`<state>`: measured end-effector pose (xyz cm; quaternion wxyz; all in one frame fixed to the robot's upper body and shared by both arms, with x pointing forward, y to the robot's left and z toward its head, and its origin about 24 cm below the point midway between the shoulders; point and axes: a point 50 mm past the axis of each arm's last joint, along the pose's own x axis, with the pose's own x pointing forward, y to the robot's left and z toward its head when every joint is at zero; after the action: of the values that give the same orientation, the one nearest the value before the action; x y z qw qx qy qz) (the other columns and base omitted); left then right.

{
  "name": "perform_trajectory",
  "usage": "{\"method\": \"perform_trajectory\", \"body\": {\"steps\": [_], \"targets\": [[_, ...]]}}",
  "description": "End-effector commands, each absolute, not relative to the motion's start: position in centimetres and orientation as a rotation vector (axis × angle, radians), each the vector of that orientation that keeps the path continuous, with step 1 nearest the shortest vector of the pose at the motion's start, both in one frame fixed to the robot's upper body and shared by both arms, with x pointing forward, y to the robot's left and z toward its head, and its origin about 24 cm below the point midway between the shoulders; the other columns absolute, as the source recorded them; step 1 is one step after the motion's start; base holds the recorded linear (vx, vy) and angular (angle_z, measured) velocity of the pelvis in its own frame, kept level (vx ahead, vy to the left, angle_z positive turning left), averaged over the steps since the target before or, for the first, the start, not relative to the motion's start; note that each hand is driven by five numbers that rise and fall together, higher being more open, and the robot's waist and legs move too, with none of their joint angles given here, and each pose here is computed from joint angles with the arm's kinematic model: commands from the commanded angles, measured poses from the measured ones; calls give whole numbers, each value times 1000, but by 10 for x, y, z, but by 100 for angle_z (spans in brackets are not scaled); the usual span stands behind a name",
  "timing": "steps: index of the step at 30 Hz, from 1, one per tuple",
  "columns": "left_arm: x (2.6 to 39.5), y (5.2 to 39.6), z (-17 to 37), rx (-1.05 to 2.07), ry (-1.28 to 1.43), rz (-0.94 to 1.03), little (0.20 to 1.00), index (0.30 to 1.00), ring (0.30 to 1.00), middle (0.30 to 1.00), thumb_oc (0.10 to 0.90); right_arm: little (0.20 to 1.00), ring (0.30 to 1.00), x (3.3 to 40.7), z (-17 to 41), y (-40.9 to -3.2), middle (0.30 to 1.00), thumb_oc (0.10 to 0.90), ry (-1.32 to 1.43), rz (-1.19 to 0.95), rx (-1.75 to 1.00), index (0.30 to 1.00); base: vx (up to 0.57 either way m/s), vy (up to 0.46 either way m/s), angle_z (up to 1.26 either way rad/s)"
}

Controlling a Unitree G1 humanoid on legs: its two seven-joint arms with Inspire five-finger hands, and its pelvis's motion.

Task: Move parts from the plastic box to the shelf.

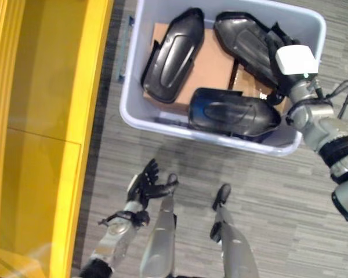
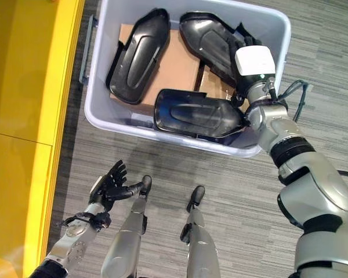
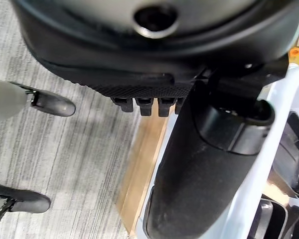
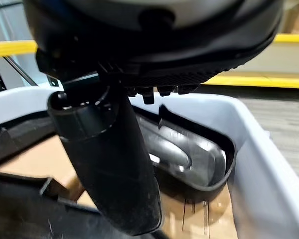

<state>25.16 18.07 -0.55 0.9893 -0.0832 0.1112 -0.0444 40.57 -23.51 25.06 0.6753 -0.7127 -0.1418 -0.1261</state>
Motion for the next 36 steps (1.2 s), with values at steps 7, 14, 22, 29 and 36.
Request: {"method": "perform_trajectory", "body": {"steps": [7, 14, 22, 29, 36], "targets": [[258, 166, 26, -205, 67, -165, 1000, 1000, 1000, 1000, 900, 1000, 1000, 407, 313, -248, 1000, 900, -322, -469, -1636, 1000, -8, -3, 1], [263, 160, 31, -231, 47, -171, 1000, 1000, 1000, 1000, 900, 1000, 1000, 409, 307, -255, 1000, 900, -262, -502, -1314, 1000, 0, -7, 8], [261, 164, 24, -271, 96, -130, 1000, 1000, 1000, 1000, 900, 1000, 1000, 415, 306, -237, 1000, 900, -325, -384, -324, 1000, 0, 0, 0], [257, 166, 18, -309, 142, -123, 1000, 1000, 1000, 1000, 900, 1000, 1000, 421, 301, -190, 1000, 900, -361, -171, 80, 1000, 0, 0, 0], [254, 168, 16, -318, 159, -112, 1000, 1000, 1000, 1000, 900, 1000, 1000, 420, 303, -158, 1000, 900, -392, -55, 140, 1000, 1, 0, -1]]}}
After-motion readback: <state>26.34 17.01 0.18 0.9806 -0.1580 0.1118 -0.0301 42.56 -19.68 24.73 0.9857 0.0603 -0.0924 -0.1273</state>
